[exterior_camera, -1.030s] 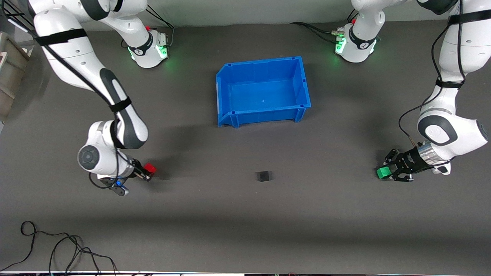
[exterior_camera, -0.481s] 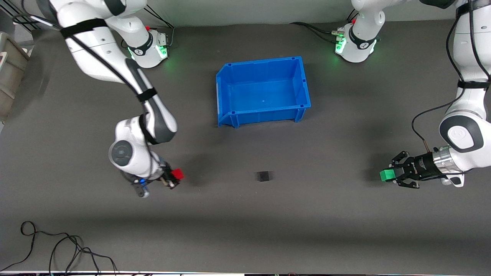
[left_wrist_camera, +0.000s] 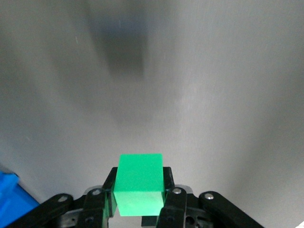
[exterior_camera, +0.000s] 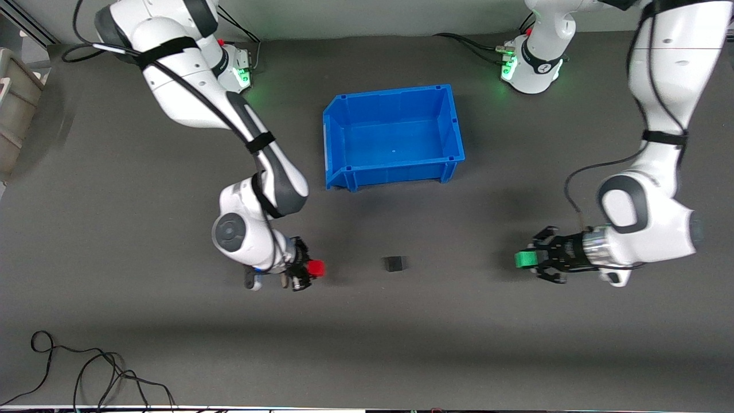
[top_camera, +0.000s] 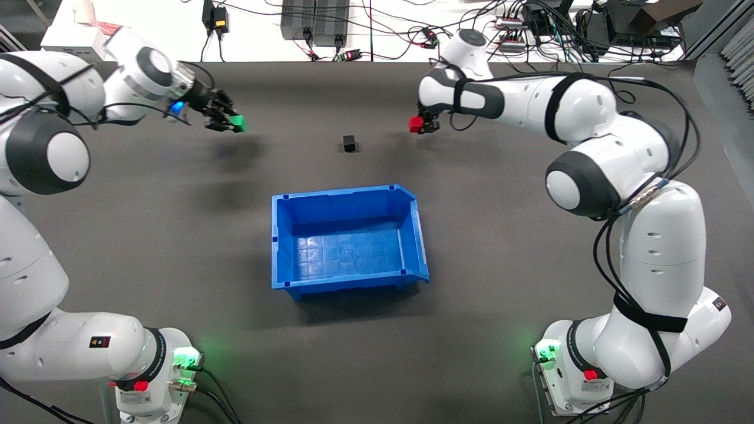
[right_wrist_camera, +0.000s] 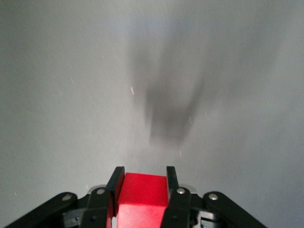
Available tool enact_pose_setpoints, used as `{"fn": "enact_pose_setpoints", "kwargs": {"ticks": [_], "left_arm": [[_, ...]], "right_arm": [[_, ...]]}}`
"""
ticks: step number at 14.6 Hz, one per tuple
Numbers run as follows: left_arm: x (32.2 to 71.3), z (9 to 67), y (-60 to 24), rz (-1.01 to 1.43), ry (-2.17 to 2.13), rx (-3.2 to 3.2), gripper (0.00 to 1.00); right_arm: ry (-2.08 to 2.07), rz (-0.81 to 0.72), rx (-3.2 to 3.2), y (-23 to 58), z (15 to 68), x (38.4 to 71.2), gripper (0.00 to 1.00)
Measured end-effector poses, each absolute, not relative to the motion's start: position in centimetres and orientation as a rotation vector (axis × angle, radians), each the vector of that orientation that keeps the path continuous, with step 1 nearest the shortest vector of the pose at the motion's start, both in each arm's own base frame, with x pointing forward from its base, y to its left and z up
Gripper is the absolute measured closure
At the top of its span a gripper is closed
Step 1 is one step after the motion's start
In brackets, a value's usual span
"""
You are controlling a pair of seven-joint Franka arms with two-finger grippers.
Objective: Attach green and red cubes to black cube
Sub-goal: 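Carry the red cube and green cube toward the black cube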
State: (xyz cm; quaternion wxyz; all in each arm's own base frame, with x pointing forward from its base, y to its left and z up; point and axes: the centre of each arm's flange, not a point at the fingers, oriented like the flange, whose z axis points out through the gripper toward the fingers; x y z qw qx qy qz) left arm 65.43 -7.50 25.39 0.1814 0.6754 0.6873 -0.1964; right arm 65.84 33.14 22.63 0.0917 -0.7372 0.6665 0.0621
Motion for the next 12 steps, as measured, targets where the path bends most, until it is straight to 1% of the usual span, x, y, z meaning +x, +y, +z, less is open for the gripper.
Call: {"fn": "enact_pose_setpoints", "kwargs": {"ticks": [3, 8, 12], "left_arm": [[65.2, 25.6, -12.8, -0.528, 1.991, 1.881, 0.60], [64.4, 25.6, -20.0, -0.454, 2.038, 1.829, 0.60], [63.5, 22.8, -24.1, -0.400, 2.060, 1.813, 0.60]], "right_arm": [[2.031, 0.201, -2.153, 38.3, 22.0, 63.7, 0.60], [2.155, 0.173, -2.077, 42.0, 21.2, 61.7, 0.60], [2.199, 0.076, -2.057, 44.6, 19.9, 61.1, 0.60]]}}
